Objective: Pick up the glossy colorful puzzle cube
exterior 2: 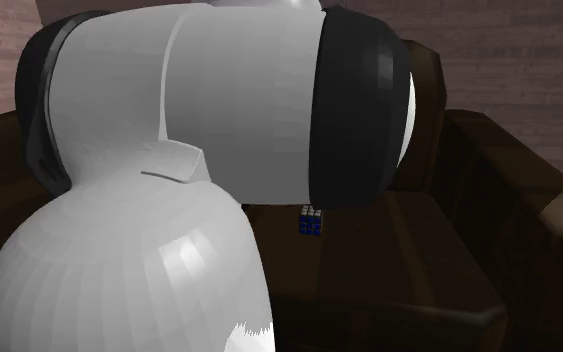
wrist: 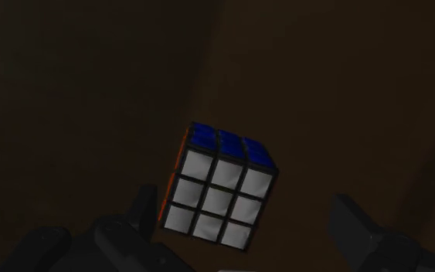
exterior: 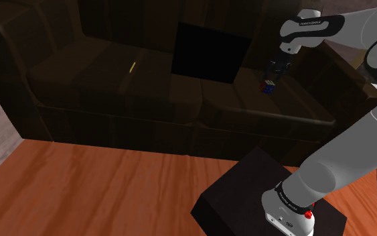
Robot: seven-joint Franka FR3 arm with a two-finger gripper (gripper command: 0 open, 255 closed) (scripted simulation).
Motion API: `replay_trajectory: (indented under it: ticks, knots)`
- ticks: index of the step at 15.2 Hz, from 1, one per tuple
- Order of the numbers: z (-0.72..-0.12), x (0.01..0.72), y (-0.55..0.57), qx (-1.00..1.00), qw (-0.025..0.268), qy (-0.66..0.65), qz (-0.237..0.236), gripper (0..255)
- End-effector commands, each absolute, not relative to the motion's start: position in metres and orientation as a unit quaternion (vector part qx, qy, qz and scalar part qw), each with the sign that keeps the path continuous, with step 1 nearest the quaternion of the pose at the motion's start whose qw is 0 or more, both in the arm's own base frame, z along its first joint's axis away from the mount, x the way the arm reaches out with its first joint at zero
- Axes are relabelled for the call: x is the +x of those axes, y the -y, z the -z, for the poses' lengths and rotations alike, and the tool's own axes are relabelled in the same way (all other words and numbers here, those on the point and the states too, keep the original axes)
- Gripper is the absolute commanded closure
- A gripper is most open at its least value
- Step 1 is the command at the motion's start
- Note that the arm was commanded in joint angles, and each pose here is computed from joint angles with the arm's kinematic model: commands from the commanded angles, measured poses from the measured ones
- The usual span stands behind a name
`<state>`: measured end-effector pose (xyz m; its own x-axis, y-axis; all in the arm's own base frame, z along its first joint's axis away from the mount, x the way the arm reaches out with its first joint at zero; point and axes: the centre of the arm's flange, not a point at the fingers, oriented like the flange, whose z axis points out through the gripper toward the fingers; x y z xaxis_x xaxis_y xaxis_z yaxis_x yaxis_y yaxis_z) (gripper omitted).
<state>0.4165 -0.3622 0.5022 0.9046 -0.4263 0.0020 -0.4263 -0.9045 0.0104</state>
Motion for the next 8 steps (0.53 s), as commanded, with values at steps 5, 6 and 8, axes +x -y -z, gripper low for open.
replay_trajectory:
  ticks: [5, 6, 8]
  knots:
    - [-0.473, 0.416, 0.374, 0.975, 0.005, 0.223, 0.0, 0]
    - [-0.468, 0.416, 0.374, 0.975, 0.005, 0.223, 0.0, 0]
    - [-0.46, 0.416, 0.374, 0.975, 0.005, 0.223, 0.0, 0]
